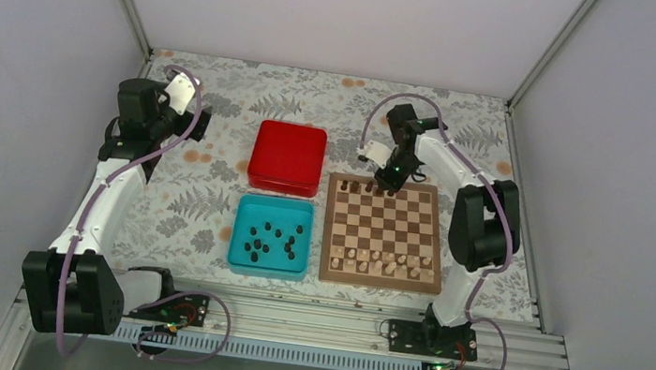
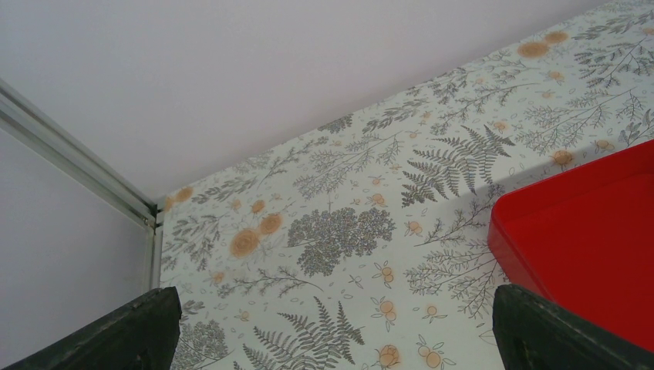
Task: Set up the chess pieces on the board
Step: Place the chess piece on the chessboard.
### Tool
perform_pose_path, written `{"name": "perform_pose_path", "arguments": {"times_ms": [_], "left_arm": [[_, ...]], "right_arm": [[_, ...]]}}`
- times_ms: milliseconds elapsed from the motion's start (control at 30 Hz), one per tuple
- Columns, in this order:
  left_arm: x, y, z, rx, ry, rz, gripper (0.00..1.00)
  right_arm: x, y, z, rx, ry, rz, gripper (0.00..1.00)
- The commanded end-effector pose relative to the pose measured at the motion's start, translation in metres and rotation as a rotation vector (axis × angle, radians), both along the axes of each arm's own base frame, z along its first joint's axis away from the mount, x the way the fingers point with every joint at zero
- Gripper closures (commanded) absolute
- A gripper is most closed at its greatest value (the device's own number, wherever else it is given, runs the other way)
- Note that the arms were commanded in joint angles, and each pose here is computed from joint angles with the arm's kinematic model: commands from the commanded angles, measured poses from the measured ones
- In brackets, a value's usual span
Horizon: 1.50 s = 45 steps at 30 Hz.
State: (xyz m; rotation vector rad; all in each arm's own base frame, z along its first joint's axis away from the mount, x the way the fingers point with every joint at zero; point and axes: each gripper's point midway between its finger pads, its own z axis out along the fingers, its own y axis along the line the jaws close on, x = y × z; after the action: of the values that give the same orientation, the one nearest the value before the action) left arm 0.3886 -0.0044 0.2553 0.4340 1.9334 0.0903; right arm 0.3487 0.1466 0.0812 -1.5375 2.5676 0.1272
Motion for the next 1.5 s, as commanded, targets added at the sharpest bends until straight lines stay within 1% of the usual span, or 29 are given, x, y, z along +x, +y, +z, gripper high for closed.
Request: {"name": "perform_pose_path", "arguments": {"times_ms": [0,1467], "left_arm": [[0.0,0.0,0.004,0.005,-0.015,-0.012,0.0],[0.0,0.0,0.003,0.009,-0.014,-0.011,0.0]], "right_arm": [[-0.005,0.007,-0.005,0.009,0.021,0.002,0.89],[0.01,0.006,-0.007,-0.012,-0.016,-0.001,0.89]]}}
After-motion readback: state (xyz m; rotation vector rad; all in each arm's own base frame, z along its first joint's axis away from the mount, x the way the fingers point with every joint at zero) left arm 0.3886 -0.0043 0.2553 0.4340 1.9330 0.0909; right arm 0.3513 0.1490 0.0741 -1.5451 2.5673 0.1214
